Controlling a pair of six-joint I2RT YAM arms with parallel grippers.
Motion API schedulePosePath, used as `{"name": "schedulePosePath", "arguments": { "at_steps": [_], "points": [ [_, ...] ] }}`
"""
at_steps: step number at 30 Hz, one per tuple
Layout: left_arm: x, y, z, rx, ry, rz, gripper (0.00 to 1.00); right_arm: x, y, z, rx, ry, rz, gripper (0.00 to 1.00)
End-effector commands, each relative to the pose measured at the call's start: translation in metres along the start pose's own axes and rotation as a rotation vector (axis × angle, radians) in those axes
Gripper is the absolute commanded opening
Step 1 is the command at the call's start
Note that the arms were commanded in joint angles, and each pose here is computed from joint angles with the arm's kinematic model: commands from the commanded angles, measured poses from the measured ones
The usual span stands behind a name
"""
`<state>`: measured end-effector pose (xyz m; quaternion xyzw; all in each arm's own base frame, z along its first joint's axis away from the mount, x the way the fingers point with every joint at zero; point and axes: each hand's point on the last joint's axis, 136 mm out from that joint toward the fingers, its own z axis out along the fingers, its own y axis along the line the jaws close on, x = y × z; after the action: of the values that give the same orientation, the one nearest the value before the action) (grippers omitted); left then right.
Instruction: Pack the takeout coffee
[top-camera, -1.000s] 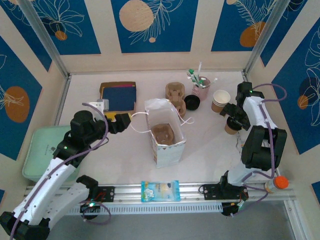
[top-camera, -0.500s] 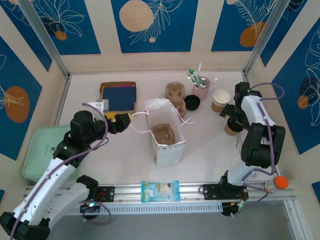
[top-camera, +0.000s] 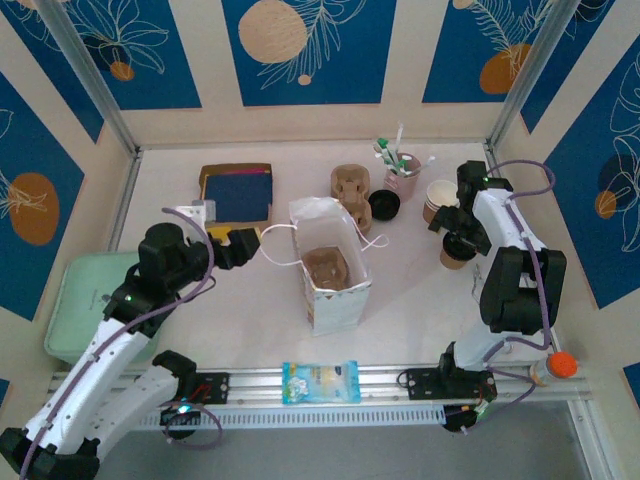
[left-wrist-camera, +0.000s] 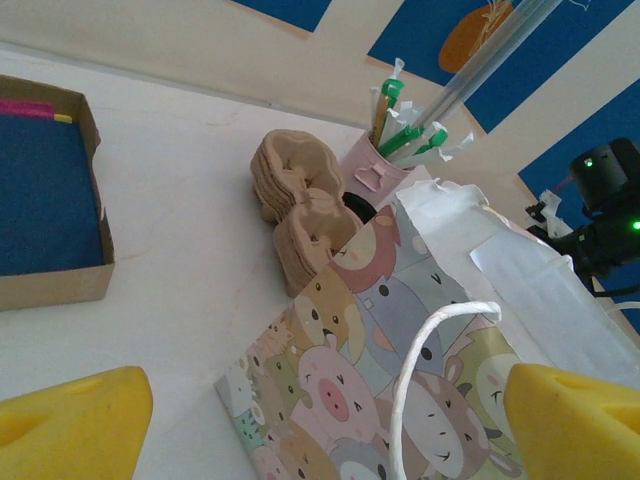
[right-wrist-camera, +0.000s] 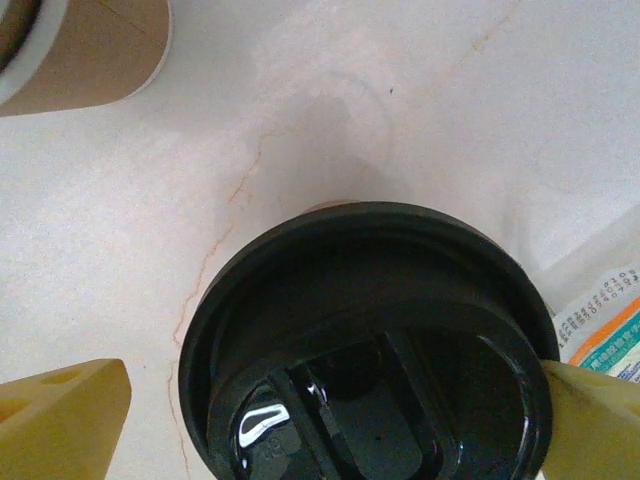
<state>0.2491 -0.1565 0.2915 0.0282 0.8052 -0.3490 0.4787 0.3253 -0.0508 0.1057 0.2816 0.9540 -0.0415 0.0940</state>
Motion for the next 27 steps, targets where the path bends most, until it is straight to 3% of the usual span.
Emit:
{"name": "schedulePosePath", "arguments": {
  "at_steps": [1, 9, 17, 27],
  "points": [
    [-0.009, -0.001, -0.006, -0.008, -0.030, 0.022, 0.91, 0.003, 0.007, -0.010, -0.063, 0.006, -0.025, 0.99],
    [-0.009, 0.000, -0.006, -0.009, -0.031, 0.024, 0.91, -0.003, -0.007, -0.024, -0.007, -0.056, -0.049, 0.99],
    [-0.009, 0.001, -0.007, -0.015, -0.033, 0.024, 0.91, 0.002, -0.009, -0.014, 0.008, -0.032, -0.050, 0.99],
    [-0.009, 0.002, -0.006, -0.017, -0.035, 0.026, 0.91, 0.011, 0.007, -0.018, -0.154, -0.002, 0.007, 0.99]
  ]
}}
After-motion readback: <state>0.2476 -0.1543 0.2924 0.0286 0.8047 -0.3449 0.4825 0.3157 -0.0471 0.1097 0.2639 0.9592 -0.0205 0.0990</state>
